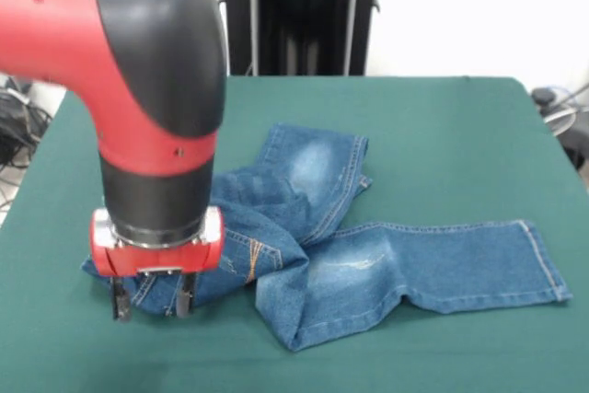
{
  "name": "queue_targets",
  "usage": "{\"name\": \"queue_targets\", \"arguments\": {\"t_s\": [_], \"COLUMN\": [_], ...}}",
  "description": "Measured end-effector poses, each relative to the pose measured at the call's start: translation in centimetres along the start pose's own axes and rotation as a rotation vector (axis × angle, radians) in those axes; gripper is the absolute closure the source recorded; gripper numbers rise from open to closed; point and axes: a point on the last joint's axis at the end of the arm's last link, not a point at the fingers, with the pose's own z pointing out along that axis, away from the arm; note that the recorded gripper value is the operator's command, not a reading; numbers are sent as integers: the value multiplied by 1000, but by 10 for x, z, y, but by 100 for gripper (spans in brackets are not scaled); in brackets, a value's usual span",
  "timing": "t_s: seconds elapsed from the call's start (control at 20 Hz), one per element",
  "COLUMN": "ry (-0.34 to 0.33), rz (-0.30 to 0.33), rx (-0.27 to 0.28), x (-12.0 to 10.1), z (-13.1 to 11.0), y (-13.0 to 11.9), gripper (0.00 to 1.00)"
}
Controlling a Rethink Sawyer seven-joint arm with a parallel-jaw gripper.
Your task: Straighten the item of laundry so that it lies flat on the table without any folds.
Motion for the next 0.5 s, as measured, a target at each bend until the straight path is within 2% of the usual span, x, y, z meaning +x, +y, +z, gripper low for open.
{"name": "queue_targets", "arguments": {"t_s": [0.3, 0.5], "ry": [110, 166], "rz": [-89, -102], "rx": [-34, -66], "x": [10, 19], "z": [33, 52], "y": [8, 13], "gripper": [0, 0]}}
